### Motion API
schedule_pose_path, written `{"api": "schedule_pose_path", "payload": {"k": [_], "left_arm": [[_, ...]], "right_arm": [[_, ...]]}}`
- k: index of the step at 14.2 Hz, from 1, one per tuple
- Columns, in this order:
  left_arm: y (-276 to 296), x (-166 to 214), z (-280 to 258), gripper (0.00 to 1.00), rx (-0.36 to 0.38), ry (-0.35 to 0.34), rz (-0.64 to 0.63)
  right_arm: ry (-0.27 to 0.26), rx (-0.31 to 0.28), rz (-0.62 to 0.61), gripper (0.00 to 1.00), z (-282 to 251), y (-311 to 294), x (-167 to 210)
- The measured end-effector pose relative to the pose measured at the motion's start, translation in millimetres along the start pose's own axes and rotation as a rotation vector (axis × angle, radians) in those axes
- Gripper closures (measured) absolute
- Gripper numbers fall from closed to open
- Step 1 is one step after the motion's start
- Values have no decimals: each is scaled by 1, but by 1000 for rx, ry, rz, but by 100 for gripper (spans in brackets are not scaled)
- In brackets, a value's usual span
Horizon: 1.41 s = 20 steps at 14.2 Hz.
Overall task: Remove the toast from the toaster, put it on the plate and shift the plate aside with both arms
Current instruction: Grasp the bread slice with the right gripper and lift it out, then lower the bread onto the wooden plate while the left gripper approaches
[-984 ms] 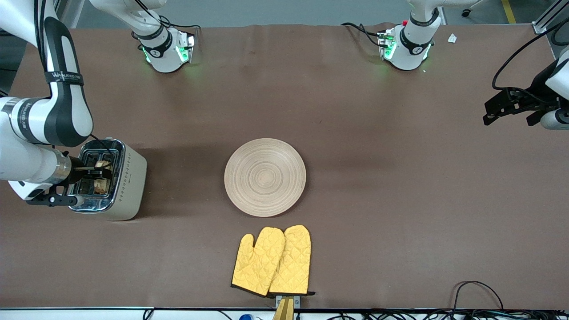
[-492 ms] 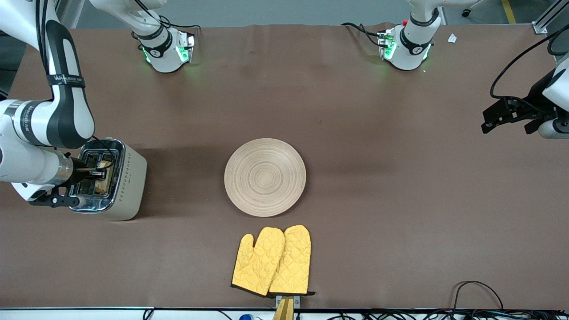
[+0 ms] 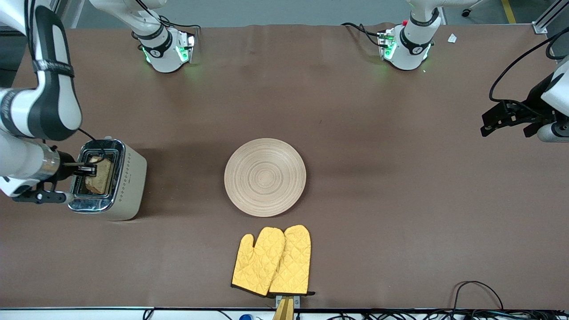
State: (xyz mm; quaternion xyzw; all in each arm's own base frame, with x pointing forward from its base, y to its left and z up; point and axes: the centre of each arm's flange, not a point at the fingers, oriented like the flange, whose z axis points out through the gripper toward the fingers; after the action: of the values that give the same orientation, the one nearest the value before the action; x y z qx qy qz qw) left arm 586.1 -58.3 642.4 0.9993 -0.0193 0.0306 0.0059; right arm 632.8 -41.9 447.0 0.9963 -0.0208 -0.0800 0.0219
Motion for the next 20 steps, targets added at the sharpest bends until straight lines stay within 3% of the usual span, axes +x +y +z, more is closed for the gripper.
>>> {"api": "schedule_pose_path", "payload": {"k": [4, 8, 10, 15, 18, 20], "left_arm": [[0, 4, 8, 0, 0, -8, 0], [1, 7, 14, 0, 0, -15, 1], [0, 9, 16, 0, -1, -16, 0], [1, 10, 20, 0, -18, -21, -2], [3, 17, 35, 0, -86, -47, -15], [3, 25, 55, 0, -173, -84, -37]], "right_arm": [[11, 2, -34, 88, -61, -19, -17], [15, -22, -167, 87, -65, -117, -25], [3, -41, -171, 86, -53, -176, -31], [27, -90, -30, 86, 24, -314, -31], [64, -95, 97, 86, 71, -367, -29], [94, -87, 175, 86, 92, -394, -31]]}}
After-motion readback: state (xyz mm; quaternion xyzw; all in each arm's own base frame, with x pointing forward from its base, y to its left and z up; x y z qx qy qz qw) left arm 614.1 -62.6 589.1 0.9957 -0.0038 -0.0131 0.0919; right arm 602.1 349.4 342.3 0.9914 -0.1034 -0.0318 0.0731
